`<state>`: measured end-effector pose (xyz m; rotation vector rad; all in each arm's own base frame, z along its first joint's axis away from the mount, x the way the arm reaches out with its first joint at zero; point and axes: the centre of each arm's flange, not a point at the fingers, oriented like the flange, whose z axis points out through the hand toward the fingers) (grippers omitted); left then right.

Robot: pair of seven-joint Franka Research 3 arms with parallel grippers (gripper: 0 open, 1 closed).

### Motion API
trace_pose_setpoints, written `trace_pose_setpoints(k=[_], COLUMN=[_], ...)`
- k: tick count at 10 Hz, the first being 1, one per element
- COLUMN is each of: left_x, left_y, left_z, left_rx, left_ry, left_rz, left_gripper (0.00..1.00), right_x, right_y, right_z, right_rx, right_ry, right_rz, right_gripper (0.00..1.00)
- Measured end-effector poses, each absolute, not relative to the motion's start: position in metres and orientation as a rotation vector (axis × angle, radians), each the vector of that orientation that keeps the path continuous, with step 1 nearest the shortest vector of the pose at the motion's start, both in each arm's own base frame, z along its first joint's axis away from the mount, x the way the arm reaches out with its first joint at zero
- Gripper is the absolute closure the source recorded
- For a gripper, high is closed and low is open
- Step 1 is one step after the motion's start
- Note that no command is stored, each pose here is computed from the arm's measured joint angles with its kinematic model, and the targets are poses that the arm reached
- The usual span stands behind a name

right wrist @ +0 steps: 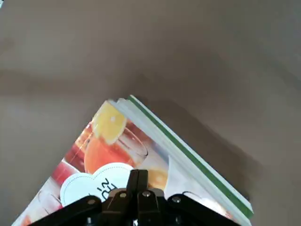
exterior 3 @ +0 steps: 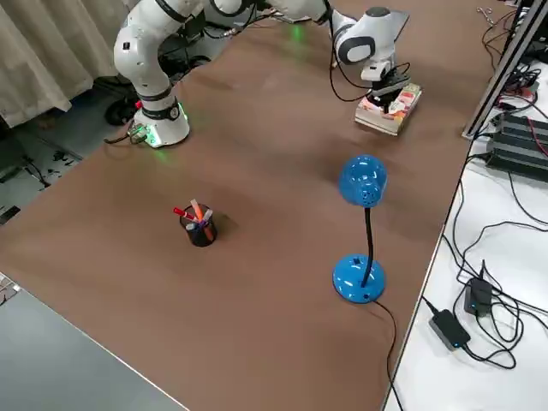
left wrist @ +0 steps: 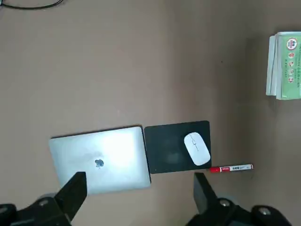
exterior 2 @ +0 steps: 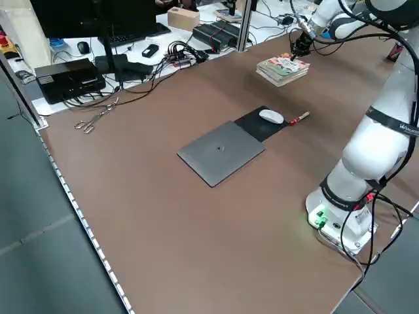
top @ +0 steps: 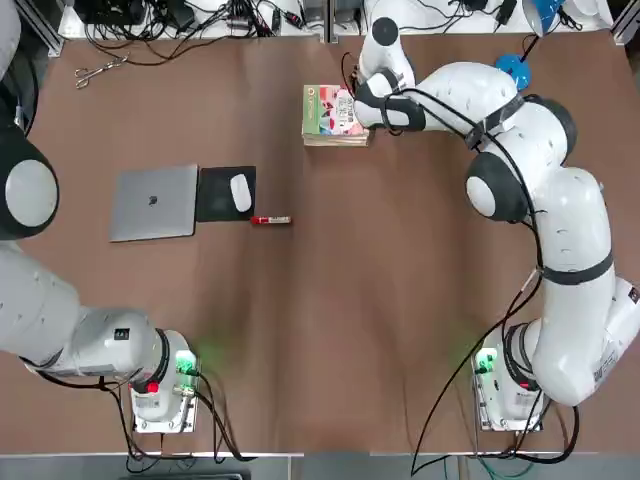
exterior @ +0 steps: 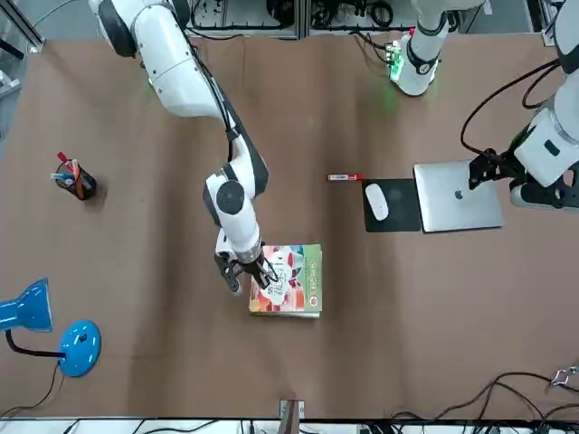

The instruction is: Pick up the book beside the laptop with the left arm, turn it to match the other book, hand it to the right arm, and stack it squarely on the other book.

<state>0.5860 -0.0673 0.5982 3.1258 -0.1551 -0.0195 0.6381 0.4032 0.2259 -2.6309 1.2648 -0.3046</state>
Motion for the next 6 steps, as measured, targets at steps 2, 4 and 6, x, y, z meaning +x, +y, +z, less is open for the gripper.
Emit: trace_pose_setpoints(k=[2, 4, 6], left_x=[0.586, 0.586, 0.586], left_y=[-0.0678, -0.0678, -0.0678], left_z=[0.5985, 0.5985, 0.5985], left_rx=[3.126, 3.126, 3.126], left_ry=[-0.156, -0.157, -0.157], left_rz=[-0.019, -0.019, -0.019], left_gripper=[0.0, 0.0, 0.0], right_x=[0.6363, 0.6362, 0.6357], right_y=[0.4018, 0.4017, 0.4016], right_z=[0.2258, 0.2259, 0.2259], right_rx=[-2.631, -2.622, -2.623], right_ry=[1.273, 1.29, 1.295], right_rz=[-0.3, -0.298, -0.295], right_gripper=[1.0, 1.0, 0.96])
